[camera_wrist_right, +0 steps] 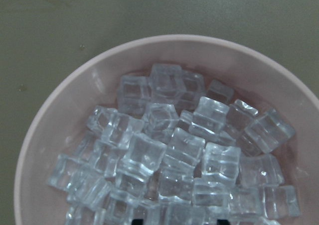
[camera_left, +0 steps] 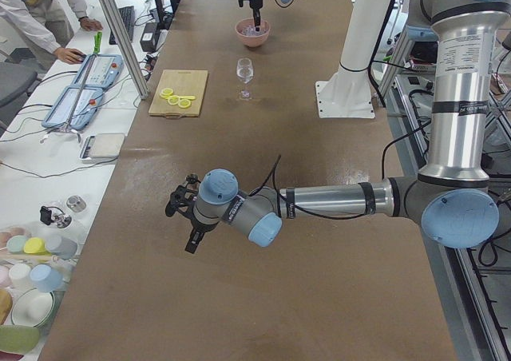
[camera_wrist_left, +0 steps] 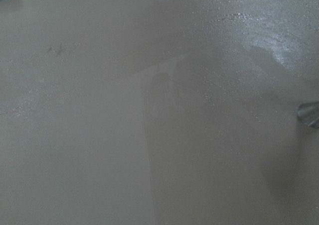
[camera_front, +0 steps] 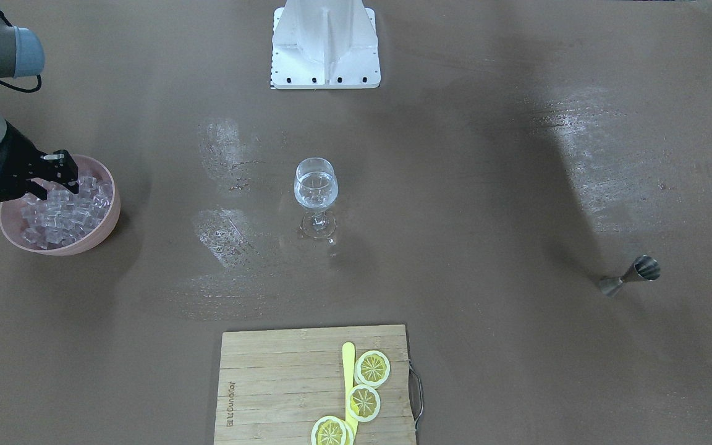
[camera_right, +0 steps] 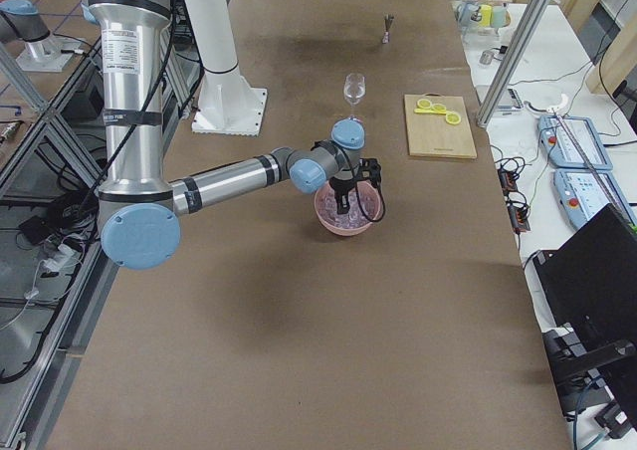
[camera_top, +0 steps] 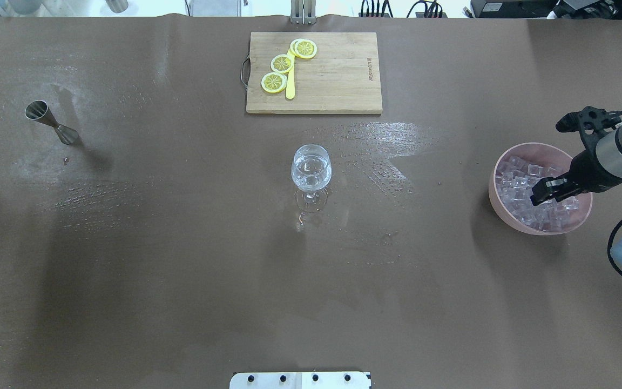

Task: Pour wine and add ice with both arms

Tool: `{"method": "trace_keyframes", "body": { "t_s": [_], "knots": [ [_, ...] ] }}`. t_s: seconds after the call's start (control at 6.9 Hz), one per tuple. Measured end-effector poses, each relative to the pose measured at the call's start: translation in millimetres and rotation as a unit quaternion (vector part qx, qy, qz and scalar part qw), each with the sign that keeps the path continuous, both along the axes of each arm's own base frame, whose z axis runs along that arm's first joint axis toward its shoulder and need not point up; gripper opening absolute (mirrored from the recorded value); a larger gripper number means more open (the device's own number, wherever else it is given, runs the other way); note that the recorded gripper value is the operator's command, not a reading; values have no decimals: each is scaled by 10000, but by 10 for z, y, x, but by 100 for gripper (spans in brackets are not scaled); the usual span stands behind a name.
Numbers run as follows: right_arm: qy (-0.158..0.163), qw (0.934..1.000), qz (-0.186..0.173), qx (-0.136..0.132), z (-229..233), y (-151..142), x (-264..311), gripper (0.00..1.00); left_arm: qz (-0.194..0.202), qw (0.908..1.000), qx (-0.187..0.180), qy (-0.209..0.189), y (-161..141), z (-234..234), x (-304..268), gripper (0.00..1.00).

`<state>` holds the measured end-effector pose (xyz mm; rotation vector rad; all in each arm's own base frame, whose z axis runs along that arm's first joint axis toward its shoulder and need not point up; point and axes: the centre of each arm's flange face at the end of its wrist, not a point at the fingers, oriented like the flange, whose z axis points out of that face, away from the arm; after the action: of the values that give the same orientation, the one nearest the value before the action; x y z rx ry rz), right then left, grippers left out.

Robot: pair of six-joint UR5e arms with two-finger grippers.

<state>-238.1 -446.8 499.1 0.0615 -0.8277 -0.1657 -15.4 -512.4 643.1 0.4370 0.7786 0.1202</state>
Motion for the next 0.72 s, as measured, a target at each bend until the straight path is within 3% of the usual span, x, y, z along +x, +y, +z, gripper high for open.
{"method": "trace_keyframes", "body": {
  "t_s": [0.14, 0.43, 0.72],
  "knots": [
    [-1, 10000, -5, -2, 0, 1, -2, 0, 4, 10000, 9, 4, 3, -6, -2, 98],
    [-77, 10000, -1, 20, -85, 3, 36, 0, -18, 10000, 5, 7, 54, 3, -33, 98],
    [-351, 9990, 199, 190, -487, -116, 274, 0, -69, 10000, 48, 5, 94, 22, -75, 98]
  ]
}}
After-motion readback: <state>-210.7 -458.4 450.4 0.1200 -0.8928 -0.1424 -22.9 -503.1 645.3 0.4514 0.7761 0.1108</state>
